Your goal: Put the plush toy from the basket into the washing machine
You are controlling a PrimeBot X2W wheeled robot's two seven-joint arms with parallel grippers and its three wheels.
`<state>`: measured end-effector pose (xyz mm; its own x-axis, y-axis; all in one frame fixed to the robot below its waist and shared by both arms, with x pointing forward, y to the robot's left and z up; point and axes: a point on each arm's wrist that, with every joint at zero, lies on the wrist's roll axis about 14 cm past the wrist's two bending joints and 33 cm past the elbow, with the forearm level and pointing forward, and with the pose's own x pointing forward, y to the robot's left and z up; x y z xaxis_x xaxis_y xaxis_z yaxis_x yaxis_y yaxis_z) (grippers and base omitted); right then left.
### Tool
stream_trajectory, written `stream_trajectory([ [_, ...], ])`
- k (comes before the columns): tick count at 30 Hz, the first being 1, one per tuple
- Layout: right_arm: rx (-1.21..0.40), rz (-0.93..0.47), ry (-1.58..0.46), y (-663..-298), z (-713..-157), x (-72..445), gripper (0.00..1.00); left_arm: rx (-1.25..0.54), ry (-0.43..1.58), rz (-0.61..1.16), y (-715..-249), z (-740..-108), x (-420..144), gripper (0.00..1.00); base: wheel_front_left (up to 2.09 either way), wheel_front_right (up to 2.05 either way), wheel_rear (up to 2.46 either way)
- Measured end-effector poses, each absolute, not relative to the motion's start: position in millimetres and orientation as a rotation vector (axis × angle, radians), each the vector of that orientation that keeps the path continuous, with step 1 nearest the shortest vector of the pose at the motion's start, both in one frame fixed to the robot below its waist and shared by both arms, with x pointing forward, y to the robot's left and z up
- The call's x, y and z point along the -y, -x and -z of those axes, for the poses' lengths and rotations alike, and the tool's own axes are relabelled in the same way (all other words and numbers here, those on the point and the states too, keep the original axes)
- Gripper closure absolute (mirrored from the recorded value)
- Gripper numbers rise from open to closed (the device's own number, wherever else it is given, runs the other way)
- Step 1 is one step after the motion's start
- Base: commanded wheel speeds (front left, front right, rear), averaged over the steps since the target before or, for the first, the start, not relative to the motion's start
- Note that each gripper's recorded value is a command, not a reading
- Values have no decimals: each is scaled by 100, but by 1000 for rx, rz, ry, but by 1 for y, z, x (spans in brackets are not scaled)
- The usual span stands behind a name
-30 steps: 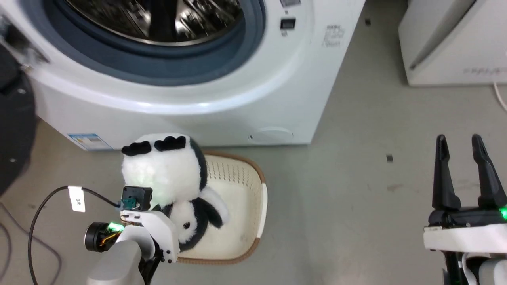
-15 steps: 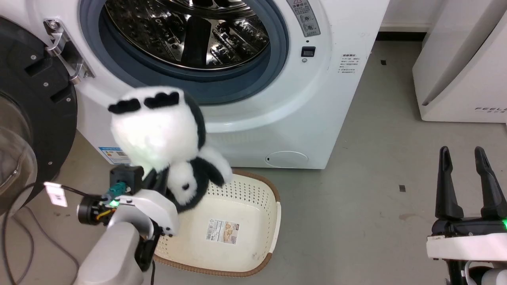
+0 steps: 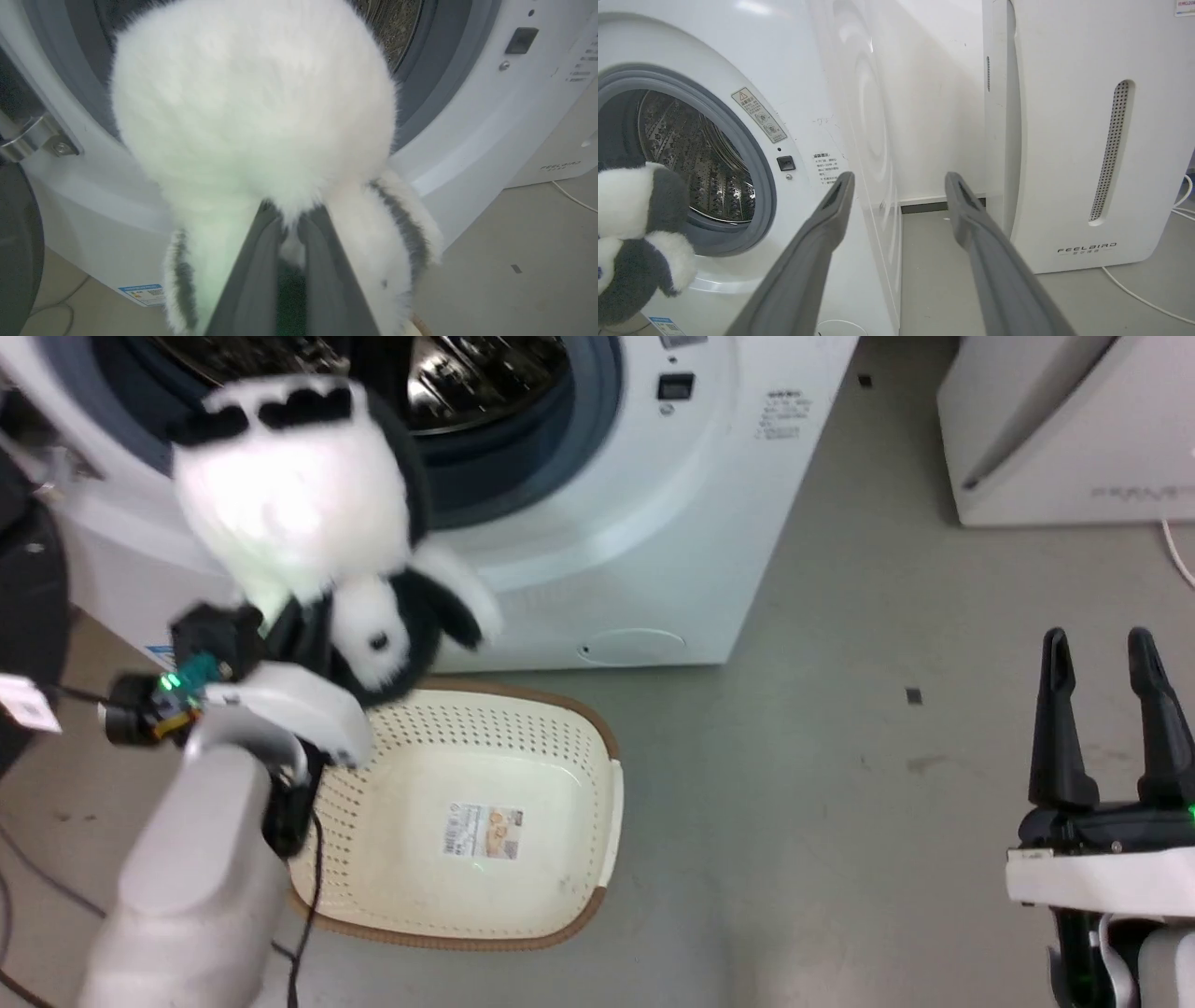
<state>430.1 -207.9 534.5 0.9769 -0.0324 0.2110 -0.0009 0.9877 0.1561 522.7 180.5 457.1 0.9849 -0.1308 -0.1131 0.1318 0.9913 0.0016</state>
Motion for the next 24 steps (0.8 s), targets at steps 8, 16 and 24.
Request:
stream_trajectory([
  [8,176,88,-158,-440,-515,233,0,-52,-44,144,-597,-467,-176,100,0,0,0],
  [16,115,144,-154,-444,-489,252,0,8,-86,116,-670,-476,-187,100,0,0,0],
  [24,66,191,-140,-448,-468,269,0,49,-76,80,-727,-470,-190,100,0,0,0],
])
